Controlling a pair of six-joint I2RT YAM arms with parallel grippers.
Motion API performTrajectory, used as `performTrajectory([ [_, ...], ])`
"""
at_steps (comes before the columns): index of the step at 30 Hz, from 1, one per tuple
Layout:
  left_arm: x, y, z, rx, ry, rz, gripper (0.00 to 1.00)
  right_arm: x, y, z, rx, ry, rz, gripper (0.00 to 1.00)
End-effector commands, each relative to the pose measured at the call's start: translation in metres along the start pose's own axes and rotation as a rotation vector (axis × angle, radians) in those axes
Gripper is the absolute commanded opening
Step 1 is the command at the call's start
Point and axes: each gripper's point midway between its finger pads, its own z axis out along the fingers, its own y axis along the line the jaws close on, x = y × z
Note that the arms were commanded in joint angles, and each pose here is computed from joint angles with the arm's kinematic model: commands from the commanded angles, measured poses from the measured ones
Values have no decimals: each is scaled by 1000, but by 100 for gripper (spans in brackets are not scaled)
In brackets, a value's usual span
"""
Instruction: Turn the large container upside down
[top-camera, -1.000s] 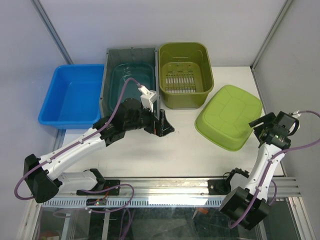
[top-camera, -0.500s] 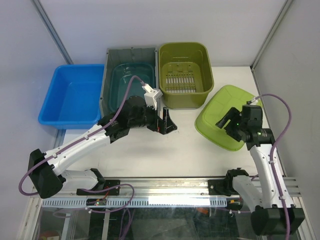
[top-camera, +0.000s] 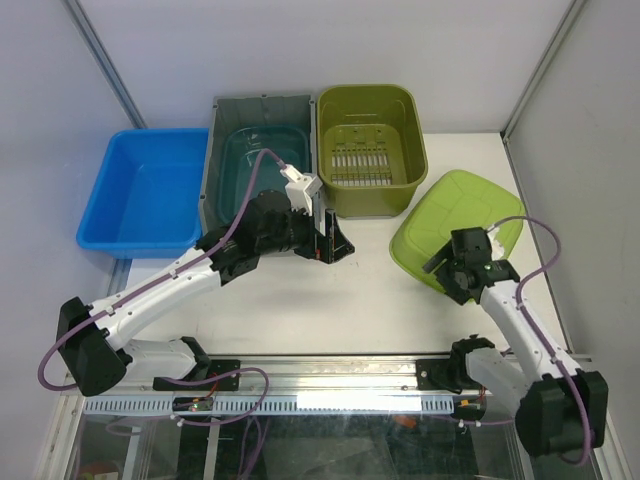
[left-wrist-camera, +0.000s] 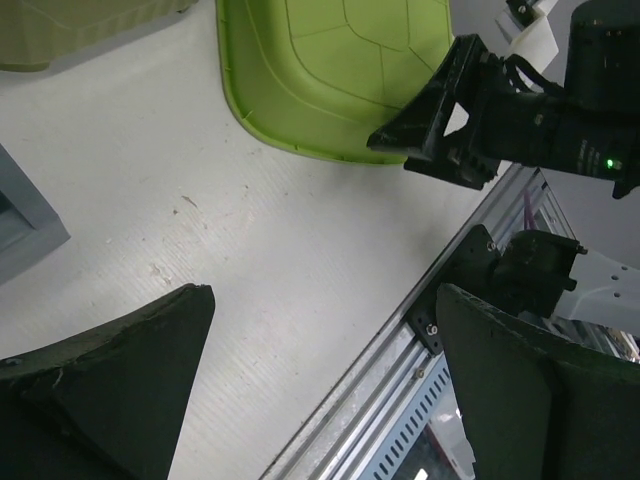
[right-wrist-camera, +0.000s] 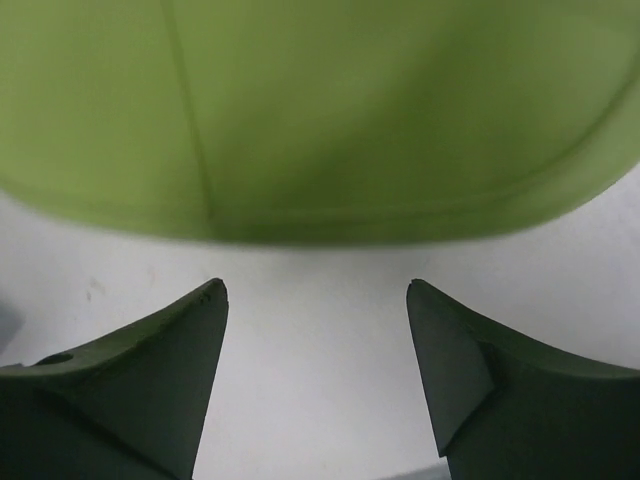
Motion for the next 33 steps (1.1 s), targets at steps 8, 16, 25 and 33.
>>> performTrajectory([
  [8, -23, -19, -24, 56, -101, -3, 99, -153, -52, 28, 139, -298, 142, 77],
  [16, -20, -15, -30, 44, -113, -8, 99, -174, -14, 1, -4, -361, 129, 76],
  [25, -16, -13, -29, 42, -102, -5, 99, -131, -62, 10, 121, -371, 176, 65],
  [33, -16, -14, -32, 44, -105, -7, 99, -153, -44, 2, -28, -312, 289, 67],
])
